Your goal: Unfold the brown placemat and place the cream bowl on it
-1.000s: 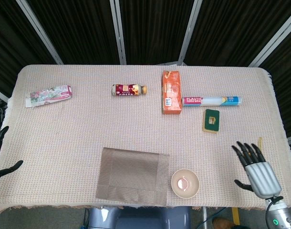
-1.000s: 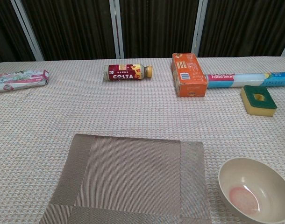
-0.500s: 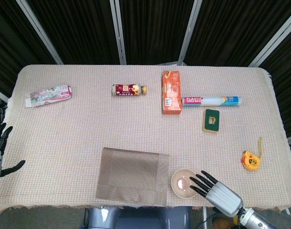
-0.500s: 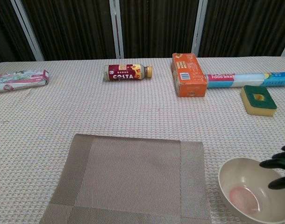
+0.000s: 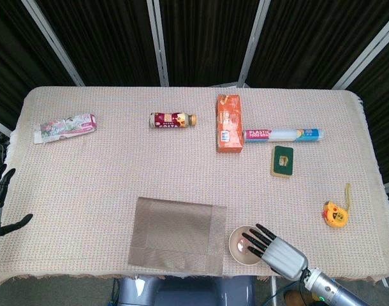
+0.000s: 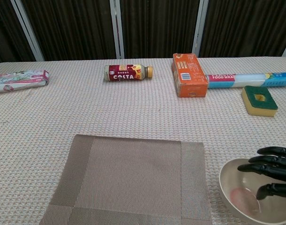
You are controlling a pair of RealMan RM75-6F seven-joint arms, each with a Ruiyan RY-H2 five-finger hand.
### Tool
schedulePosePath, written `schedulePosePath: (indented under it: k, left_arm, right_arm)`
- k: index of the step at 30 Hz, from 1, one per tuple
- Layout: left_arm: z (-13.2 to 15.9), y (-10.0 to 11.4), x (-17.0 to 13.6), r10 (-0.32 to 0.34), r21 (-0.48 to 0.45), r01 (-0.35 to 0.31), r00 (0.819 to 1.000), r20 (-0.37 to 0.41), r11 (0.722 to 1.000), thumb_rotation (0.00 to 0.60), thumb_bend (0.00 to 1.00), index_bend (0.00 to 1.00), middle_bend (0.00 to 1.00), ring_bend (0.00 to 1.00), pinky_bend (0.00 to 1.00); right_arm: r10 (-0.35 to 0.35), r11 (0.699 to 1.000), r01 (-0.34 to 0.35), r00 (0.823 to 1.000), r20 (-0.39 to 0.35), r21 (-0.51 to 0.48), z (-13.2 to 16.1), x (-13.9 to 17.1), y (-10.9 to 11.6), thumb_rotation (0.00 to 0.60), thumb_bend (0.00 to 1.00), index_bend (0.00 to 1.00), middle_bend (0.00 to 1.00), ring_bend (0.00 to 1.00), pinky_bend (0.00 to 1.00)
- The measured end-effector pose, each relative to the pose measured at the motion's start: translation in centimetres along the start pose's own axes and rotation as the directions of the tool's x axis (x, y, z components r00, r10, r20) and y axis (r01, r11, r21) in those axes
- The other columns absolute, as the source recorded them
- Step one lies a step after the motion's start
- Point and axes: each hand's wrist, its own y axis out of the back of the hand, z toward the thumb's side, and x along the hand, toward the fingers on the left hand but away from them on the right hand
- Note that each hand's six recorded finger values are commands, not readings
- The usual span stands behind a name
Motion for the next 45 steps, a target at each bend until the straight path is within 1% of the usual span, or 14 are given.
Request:
schedulePosePath:
  k: [1, 4, 7, 10, 17, 20, 23, 27, 28, 31, 35, 38, 39, 45]
  left_arm:
    - [0.0, 0.0, 0.0, 0.000, 0.000, 0.000, 1.000, 0.000, 1.000, 0.600, 0.00, 0.00, 0.00, 0.00, 0.00]
    - [0.0, 0.1, 0.0, 0.001, -0.001, -0.001, 1.000, -0.001, 1.000, 0.600, 0.00, 0.00, 0.00, 0.00, 0.00]
    - [-0.1, 0.1, 0.0, 0.002, -0.002, -0.002, 1.000, -0.002, 1.000, 0.600, 0.00, 0.00, 0.00, 0.00, 0.00]
    - [-0.1, 0.1, 0.0, 0.001, -0.003, -0.001, 1.000, -0.005, 1.000, 0.600, 0.00, 0.00, 0.00, 0.00, 0.00]
    - [-0.3, 0.1, 0.1, -0.001, -0.006, 0.001, 1.000, -0.008, 1.000, 0.600, 0.00, 0.00, 0.00, 0.00, 0.00]
    - [-0.3, 0.1, 0.0, -0.002, -0.008, 0.002, 1.000, -0.009, 1.000, 0.600, 0.00, 0.00, 0.00, 0.00, 0.00]
    - [-0.4, 0.1, 0.0, -0.003, -0.008, 0.003, 1.000, -0.010, 1.000, 0.600, 0.00, 0.00, 0.00, 0.00, 0.00]
    - [-0.3, 0.1, 0.0, -0.005, -0.009, 0.005, 1.000, -0.009, 1.000, 0.600, 0.00, 0.00, 0.00, 0.00, 0.00]
    - [-0.3, 0.0, 0.0, -0.007, -0.008, 0.007, 1.000, -0.008, 1.000, 0.600, 0.00, 0.00, 0.00, 0.00, 0.00]
    - [-0.1, -0.1, 0.0, -0.010, -0.010, 0.010, 1.000, -0.006, 1.000, 0.600, 0.00, 0.00, 0.00, 0.00, 0.00]
    - [0.0, -0.2, 0.0, -0.014, -0.011, 0.014, 1.000, -0.008, 1.000, 0.600, 0.00, 0.00, 0.00, 0.00, 0.00]
    - [-0.3, -0.3, 0.1, -0.018, -0.008, 0.018, 1.000, -0.017, 1.000, 0.600, 0.00, 0.00, 0.00, 0.00, 0.00]
    - [-0.4, -0.4, 0.2, -0.022, -0.007, 0.022, 1.000, -0.022, 1.000, 0.600, 0.00, 0.00, 0.00, 0.00, 0.00]
    - [-1.1, -0.8, 0.7, -0.037, -0.005, 0.036, 0.998, -0.049, 0.999, 0.600, 0.00, 0.00, 0.00, 0.00, 0.00]
  right_arm:
    - [0.001, 1.000, -0.001, 1.000, 0.000, -0.003, 0.0, -0.1, -0.1, 0.600, 0.20, 0.45, 0.00, 0.00, 0.00]
    - [-0.004, 1.000, 0.004, 1.000, -0.003, -0.016, 0.1, -0.4, -0.3, 0.600, 0.28, 0.54, 0.00, 0.00, 0.00]
    - [-0.031, 0.999, 0.031, 1.000, -0.002, -0.037, 0.2, -0.7, -0.2, 0.600, 0.35, 0.62, 0.00, 0.00, 0.00]
    - [-0.076, 0.995, 0.076, 0.997, 0.003, -0.065, 0.1, -1.1, 0.2, 0.600, 0.36, 0.67, 0.00, 0.00, 0.00]
    - [-0.190, 0.968, 0.195, 0.981, 0.047, -0.156, -0.7, -2.0, 1.6, 0.600, 0.36, 0.68, 0.02, 0.00, 0.00]
    - [-0.236, 0.954, 0.247, 0.968, 0.081, -0.170, -1.7, -2.4, 2.8, 0.600, 0.37, 0.68, 0.03, 0.00, 0.00]
    - [-0.281, 0.938, 0.300, 0.951, 0.126, -0.171, -3.0, -2.8, 4.1, 0.600, 0.37, 0.68, 0.04, 0.00, 0.00]
    - [-0.333, 0.920, 0.365, 0.920, 0.205, -0.144, -5.7, -3.5, 6.0, 0.600, 0.37, 0.68, 0.04, 0.00, 0.00]
    - [-0.338, 0.919, 0.372, 0.915, 0.222, -0.134, -6.4, -3.8, 6.3, 0.600, 0.37, 0.68, 0.04, 0.00, 0.00]
    - [-0.319, 0.927, 0.360, 0.906, 0.279, -0.108, -8.6, -4.9, 6.7, 0.600, 0.37, 0.68, 0.04, 0.00, 0.00]
    - [-0.243, 0.944, 0.306, 0.897, 0.368, -0.121, -11.5, -6.9, 6.6, 0.600, 0.37, 0.68, 0.04, 0.00, 0.00]
    - [-0.185, 0.955, 0.266, 0.881, 0.436, -0.132, -13.5, -8.6, 6.6, 0.600, 0.37, 0.68, 0.04, 0.00, 0.00]
    - [-0.164, 0.958, 0.252, 0.873, 0.460, -0.136, -14.1, -9.2, 6.6, 0.600, 0.37, 0.68, 0.04, 0.00, 0.00]
    - [-0.075, 0.970, 0.189, 0.836, 0.544, -0.155, -16.3, -12.2, 5.9, 0.600, 0.37, 0.68, 0.04, 0.00, 0.00]
